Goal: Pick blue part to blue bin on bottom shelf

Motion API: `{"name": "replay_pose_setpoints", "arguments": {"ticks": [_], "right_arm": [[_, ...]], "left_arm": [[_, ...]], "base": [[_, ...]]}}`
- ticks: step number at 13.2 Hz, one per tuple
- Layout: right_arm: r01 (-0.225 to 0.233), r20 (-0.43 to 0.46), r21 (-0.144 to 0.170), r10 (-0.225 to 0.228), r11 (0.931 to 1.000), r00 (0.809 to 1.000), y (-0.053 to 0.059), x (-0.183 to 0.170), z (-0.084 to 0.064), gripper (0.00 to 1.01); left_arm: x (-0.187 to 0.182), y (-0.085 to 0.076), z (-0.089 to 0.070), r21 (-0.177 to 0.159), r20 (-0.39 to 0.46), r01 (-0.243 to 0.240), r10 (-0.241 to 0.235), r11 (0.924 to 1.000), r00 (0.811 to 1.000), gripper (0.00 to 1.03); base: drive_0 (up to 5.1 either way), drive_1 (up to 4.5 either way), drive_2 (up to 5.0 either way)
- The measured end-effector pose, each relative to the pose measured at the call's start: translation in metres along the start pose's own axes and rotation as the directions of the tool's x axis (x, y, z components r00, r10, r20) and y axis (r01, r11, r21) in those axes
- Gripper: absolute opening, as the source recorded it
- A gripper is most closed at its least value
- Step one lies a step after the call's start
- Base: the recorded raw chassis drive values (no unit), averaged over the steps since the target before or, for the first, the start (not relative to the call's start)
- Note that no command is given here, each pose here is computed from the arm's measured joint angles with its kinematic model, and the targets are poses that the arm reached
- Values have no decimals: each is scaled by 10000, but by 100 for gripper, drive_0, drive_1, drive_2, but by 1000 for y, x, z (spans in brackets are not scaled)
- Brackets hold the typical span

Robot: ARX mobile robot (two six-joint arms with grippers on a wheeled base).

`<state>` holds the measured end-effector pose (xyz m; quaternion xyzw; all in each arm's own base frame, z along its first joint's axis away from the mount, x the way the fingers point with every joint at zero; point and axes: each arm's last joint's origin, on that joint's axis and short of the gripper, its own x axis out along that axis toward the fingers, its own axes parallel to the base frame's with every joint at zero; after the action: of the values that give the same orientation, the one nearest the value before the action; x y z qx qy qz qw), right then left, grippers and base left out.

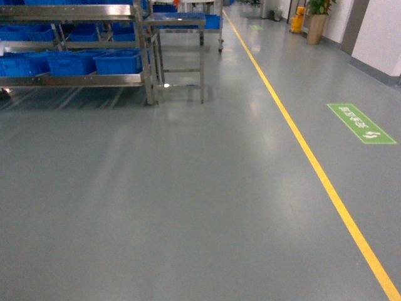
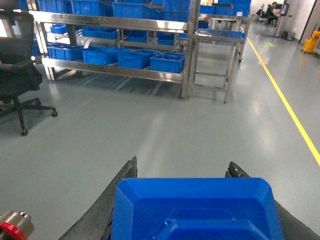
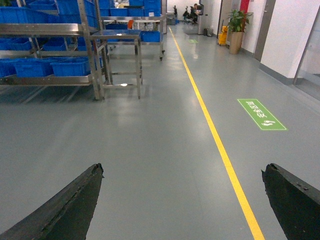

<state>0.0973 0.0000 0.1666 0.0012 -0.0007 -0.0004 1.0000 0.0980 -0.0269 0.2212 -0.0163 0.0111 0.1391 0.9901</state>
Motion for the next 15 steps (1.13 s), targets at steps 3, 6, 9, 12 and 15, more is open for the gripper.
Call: {"name": "replay_pose_setpoints", "arguments": {"ticks": [3,6,9,12,15], "right_arm": [[-4,-4,0,4,10000,10000,0,0,0,98],[-4,0,0,4,10000,10000,0,0,0,98],[-4,15,0,4,10000,10000,0,0,0,98],[-4,-27,0,4,10000,10000,0,0,0,98],[-4,50,0,4,10000,10000,0,0,0,98]], "left_arm": [[0,0,1,-43,43,-9,9,10000,10000,43],[0,0,0,-14,12,-7,7,10000,10000,43],[0,0,0,-23,26,-6,6,10000,10000,43],[0,0,0,-4,0,-4,4,10000,10000,43],[0,0,0,5,-5,-8,8,10000,10000,43]], "base": [[-54,219,-326],[-4,405,-413],[-7,402,-416],[-6,404,-415],[-2,407,-411]]}}
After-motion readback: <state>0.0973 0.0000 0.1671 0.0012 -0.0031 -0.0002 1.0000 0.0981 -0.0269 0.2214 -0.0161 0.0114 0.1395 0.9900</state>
